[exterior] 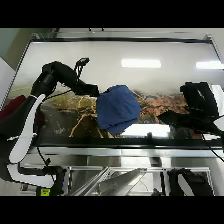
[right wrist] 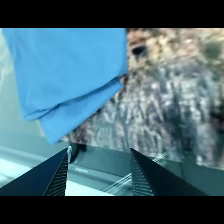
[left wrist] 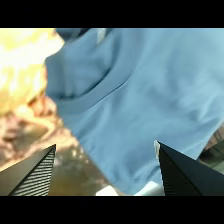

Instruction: Fold the shirts.

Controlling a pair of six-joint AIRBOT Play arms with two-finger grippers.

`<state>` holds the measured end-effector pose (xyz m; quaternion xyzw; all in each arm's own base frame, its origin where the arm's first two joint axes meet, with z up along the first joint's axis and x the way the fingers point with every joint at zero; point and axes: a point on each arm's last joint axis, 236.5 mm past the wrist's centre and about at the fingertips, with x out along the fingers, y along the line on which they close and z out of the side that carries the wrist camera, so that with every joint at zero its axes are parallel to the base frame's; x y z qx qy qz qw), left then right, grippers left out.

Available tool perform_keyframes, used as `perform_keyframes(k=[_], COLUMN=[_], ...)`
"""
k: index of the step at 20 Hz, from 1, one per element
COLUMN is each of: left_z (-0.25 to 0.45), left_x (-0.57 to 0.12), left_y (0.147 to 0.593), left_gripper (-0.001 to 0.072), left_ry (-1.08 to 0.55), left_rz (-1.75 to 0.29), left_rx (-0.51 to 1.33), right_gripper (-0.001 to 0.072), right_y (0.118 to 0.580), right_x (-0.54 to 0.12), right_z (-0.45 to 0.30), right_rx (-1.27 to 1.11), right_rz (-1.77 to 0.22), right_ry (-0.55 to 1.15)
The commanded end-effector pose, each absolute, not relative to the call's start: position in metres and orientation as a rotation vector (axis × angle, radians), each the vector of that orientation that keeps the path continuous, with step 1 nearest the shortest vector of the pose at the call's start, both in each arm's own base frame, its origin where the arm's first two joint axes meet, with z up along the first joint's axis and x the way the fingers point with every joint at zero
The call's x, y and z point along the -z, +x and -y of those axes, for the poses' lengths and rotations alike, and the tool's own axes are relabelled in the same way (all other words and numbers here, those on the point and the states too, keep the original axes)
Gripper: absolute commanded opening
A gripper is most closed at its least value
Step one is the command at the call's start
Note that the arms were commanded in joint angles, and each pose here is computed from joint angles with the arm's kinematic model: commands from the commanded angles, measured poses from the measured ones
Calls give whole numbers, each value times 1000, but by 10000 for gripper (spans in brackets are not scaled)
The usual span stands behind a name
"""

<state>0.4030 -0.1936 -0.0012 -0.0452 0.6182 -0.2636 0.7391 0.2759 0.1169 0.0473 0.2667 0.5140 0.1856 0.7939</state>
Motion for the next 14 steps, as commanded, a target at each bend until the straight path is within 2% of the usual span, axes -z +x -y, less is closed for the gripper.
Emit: perform_keyframes(k=[1, 7, 8, 9, 14], left_z=[177, 196, 200, 206, 214], left_x=[45, 94, 96, 96, 95], left_y=[402, 399, 400, 401, 414], left_gripper=[707, 699, 574, 484, 481], left_ry=[-172, -147, -128, -113, -99], left_rz=[-1365, -1412, -1400, -1383, -1317], left_rx=[535, 570, 583, 594, 582], right_gripper=[433, 433, 434, 434, 441], right_y=[280, 279, 279, 279, 282], right_x=[-35, -26, -26, -25, -1], right_z=[-137, -146, -146, -146, -146], right_rx=[-446, -463, -462, -462, -438], right_rz=[-1136, -1166, -1168, -1171, -1246], right_ry=[554, 543, 544, 544, 568])
